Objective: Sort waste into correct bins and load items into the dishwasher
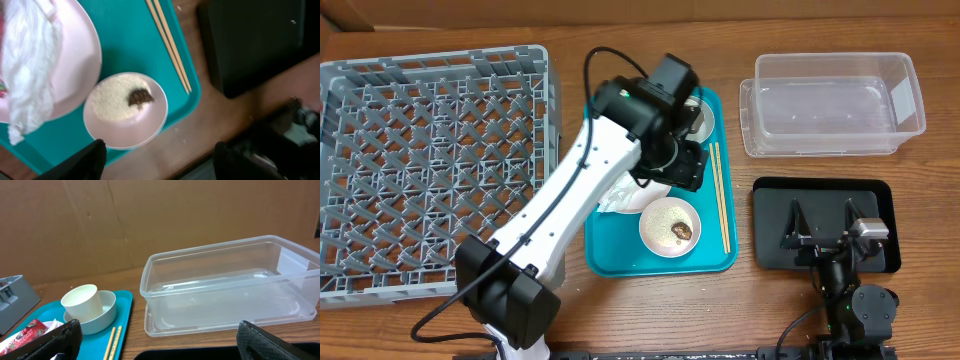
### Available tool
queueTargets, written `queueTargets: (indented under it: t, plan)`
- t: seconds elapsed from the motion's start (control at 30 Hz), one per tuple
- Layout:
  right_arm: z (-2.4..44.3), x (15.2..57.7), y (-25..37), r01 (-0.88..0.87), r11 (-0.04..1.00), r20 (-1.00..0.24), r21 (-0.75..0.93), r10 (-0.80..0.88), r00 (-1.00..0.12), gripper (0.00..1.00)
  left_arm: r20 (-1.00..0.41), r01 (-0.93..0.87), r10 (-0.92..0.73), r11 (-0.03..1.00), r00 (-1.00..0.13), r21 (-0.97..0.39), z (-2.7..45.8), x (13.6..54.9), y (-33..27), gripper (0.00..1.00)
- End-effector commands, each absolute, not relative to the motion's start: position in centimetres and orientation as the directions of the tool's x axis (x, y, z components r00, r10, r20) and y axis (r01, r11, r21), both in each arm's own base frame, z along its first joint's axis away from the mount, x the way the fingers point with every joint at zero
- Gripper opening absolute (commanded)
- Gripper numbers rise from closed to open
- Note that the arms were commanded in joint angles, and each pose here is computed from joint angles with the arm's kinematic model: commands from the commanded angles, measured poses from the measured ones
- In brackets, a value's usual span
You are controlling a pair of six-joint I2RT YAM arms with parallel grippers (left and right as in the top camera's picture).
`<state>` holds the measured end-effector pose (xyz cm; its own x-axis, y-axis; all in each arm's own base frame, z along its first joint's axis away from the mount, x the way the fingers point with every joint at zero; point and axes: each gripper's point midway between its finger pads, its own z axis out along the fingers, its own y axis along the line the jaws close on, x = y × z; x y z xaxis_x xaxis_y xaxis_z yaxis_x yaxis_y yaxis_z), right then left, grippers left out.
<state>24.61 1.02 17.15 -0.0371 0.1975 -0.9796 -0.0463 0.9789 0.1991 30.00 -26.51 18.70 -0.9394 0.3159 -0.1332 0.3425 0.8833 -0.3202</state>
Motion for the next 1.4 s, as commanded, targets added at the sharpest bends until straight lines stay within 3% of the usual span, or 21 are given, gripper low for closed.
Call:
queueTargets:
  t: [0.0,0.2,0.3,0.37,0.4,0.53,0.63,0.83,0.9,1.0,1.07,1.13,1.27,1.37]
  plan:
    - [16.9,24.6,1.0,-0.043,0.980,-0.981,0.192,0.191,-0.033,1.00,-0.286,0.232,0.206,0.971,-0.936,-0.060,19.1,33.6,-24.0,0.71]
    - [16.9,24.6,1.0,-0.043,0.980,-0.981,0.192,0.191,-0.033,1.00,-0.308,0.134,0.119,0.991,-0.944,-0.029,20.0,34.7,-21.8,0.75]
    - [16.9,24.6,1.0,-0.043,0.980,-0.981,0.192,0.191,-0.033,1.00,-0.326,0.016,0.002,0.999,-0.945,-0.039,23.5,36.0,-16.9,0.79]
    - [16.9,24.6,1.0,-0.043,0.980,-0.981,0.192,0.191,-0.033,1.00,-0.362,-0.111,-0.127,0.992,-0.923,-0.065,26.9,36.9,-11.8,0.99]
    - [16.9,24.6,1.0,-0.043,0.980,-0.981,0.192,0.191,-0.033,1.00,-0.367,-0.163,-0.179,0.984,-0.913,-0.075,27.8,37.0,-10.0,1.00]
    - [17.0,24.6,0.7,-0.025,0.981,-0.981,0.191,0.190,-0.030,1.00,-0.337,-0.410,-0.414,0.908,-0.846,-0.087,29.0,36.1,-1.7,1.00]
    - [17.1,24.6,-0.1,0.018,0.981,-0.981,0.191,0.191,-0.017,1.00,-0.234,-0.650,-0.660,0.749,-0.714,-0.128,28.3,34.0,5.3,1.00]
    - [17.1,24.6,-0.1,0.017,0.981,-0.981,0.192,0.193,-0.015,1.00,-0.216,-0.732,-0.748,0.662,-0.628,-0.162,28.3,33.3,9.0,1.00]
    - [19.2,24.6,0.7,-0.050,0.966,-0.965,0.255,0.258,0.057,1.00,-0.224,-0.753,-0.767,0.638,-0.601,-0.163,28.4,33.1,10.2,1.00]
    - [22.8,23.6,4.3,-0.310,0.857,-0.886,0.412,0.456,0.083,1.00,-0.207,-0.776,-0.796,0.603,-0.569,-0.185,28.4,32.8,11.0,1.00]
    - [23.8,22.3,7.2,-0.480,0.728,-0.837,0.489,0.547,-0.023,1.00,-0.161,-0.774,-0.810,0.586,-0.564,-0.240,28.4,32.8,10.5,1.00]
    - [23.6,21.5,8.8,-0.542,0.650,-0.814,0.532,0.570,-0.115,1.00,-0.147,-0.768,-0.811,0.584,-0.567,-0.262,28.5,33.0,10.2,1.00]
    - [27.4,20.3,8.4,-0.608,0.518,-0.700,0.602,0.708,-0.089,1.00,-0.157,-0.772,-0.811,0.585,-0.564,-0.248,28.4,32.9,10.4,1.00]
    - [31.4,18.3,7.7,-0.694,0.521,-0.681,0.497,0.730,0.061,1.00,-0.157,-0.772,-0.810,0.586,-0.565,-0.248,28.4,32.9,10.4,1.00]
